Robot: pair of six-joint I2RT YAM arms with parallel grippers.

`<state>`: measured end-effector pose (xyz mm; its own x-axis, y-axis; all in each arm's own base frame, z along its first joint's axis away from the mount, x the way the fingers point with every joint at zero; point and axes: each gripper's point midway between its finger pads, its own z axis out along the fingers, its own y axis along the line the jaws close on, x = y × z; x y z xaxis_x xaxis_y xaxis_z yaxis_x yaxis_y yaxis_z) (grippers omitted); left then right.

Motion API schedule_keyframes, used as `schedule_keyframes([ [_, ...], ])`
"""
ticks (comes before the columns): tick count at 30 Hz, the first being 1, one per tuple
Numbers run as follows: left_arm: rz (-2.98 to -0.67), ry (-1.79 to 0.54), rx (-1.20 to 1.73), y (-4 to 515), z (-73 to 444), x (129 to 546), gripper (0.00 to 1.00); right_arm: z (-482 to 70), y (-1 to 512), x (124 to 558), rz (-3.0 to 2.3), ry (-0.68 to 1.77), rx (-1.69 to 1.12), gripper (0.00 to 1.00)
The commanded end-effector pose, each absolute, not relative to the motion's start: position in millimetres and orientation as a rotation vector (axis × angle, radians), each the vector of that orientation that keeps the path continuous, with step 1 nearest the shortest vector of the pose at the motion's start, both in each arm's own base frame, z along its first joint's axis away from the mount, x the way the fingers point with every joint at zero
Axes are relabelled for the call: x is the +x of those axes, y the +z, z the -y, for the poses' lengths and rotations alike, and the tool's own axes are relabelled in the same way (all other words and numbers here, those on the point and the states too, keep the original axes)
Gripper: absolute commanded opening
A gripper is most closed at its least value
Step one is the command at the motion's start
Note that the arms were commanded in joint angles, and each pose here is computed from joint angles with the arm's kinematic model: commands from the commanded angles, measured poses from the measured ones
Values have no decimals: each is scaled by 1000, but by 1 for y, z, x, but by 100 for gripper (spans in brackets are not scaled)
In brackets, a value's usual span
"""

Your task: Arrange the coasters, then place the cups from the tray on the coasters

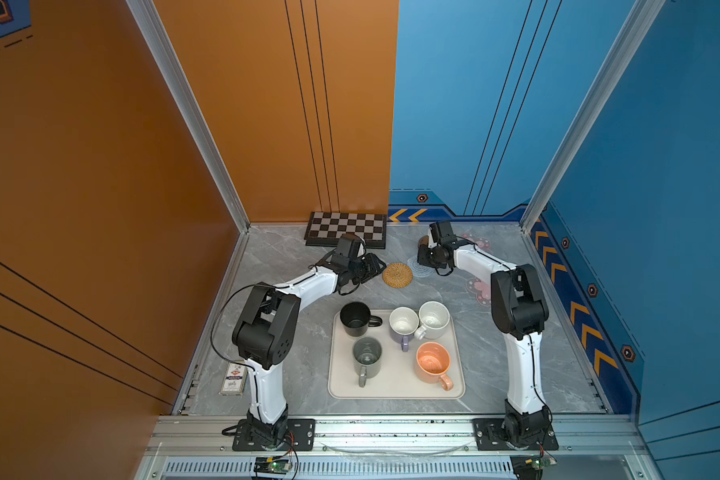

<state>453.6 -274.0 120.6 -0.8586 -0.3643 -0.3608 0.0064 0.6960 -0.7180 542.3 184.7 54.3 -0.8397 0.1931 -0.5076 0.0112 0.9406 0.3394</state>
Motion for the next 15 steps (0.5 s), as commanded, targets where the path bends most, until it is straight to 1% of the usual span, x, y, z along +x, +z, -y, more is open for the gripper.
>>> schedule_keyframes([
  [1,-2421,-994,-266,118,271,462,45,-188,39,547,-2559,449,172,27],
  [6,-2418,-993,-272,118,269,464,45,-183,27,541,-2602,380,170,25],
  [15,-2433,-988,-277,114,267,461,45,-137,7,503,-2689,204,200,24],
])
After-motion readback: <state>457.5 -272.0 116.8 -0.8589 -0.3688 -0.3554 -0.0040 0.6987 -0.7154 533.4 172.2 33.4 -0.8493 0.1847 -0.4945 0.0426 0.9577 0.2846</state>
